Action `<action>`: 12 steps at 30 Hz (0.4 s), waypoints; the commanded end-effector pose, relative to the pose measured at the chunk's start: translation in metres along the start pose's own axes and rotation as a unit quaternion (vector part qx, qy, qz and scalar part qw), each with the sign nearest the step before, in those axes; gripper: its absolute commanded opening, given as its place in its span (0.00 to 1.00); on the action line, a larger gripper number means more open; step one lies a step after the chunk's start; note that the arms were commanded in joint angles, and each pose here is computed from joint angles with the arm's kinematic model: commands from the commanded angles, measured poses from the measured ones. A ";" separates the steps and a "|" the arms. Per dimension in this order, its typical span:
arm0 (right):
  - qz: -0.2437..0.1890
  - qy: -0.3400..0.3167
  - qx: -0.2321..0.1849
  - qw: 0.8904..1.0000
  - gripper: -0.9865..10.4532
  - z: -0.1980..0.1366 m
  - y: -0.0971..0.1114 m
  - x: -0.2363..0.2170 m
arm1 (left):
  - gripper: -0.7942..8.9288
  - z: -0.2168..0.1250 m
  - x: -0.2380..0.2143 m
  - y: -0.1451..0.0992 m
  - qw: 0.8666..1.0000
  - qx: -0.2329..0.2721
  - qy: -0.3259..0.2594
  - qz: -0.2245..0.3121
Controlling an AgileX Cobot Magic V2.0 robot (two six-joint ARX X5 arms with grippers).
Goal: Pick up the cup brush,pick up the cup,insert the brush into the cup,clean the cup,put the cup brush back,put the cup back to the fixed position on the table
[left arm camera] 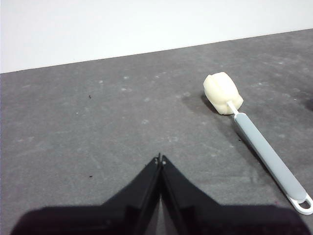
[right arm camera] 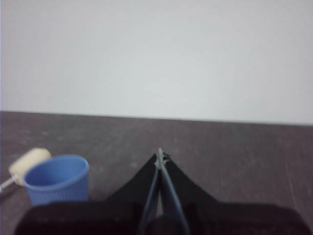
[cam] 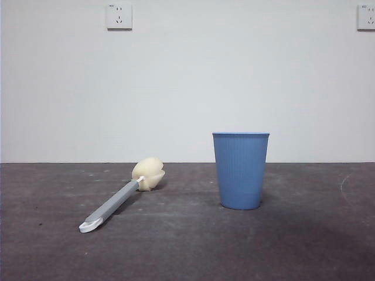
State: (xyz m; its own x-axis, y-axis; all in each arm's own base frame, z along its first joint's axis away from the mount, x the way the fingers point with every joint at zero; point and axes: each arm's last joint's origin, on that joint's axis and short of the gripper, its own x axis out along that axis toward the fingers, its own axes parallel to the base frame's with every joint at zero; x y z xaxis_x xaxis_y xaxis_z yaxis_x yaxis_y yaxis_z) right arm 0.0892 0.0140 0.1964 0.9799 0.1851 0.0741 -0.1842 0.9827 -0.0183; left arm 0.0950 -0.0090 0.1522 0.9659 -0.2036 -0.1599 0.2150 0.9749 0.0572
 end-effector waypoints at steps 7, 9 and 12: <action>-0.015 0.068 0.024 0.997 0.09 -0.038 -0.003 0.004 | 0.08 -0.004 0.001 0.000 1.000 -0.005 0.004 0.001; -0.016 0.087 0.025 0.996 0.09 -0.042 -0.003 0.003 | 0.08 -0.004 0.001 0.000 1.000 -0.005 0.004 0.001; -0.015 0.118 0.027 0.993 0.09 -0.048 -0.003 0.002 | 0.08 -0.004 0.001 0.000 1.000 -0.005 0.004 0.001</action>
State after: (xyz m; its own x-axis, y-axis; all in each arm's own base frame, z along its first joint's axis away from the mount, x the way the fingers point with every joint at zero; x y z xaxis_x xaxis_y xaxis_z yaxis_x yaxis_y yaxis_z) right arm 0.0955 0.0115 0.1525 0.9768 0.1550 -0.1475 -0.1537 0.9879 0.0200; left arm 0.0950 -0.0090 0.1522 0.9659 -0.2036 -0.1599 0.2150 0.9749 0.0572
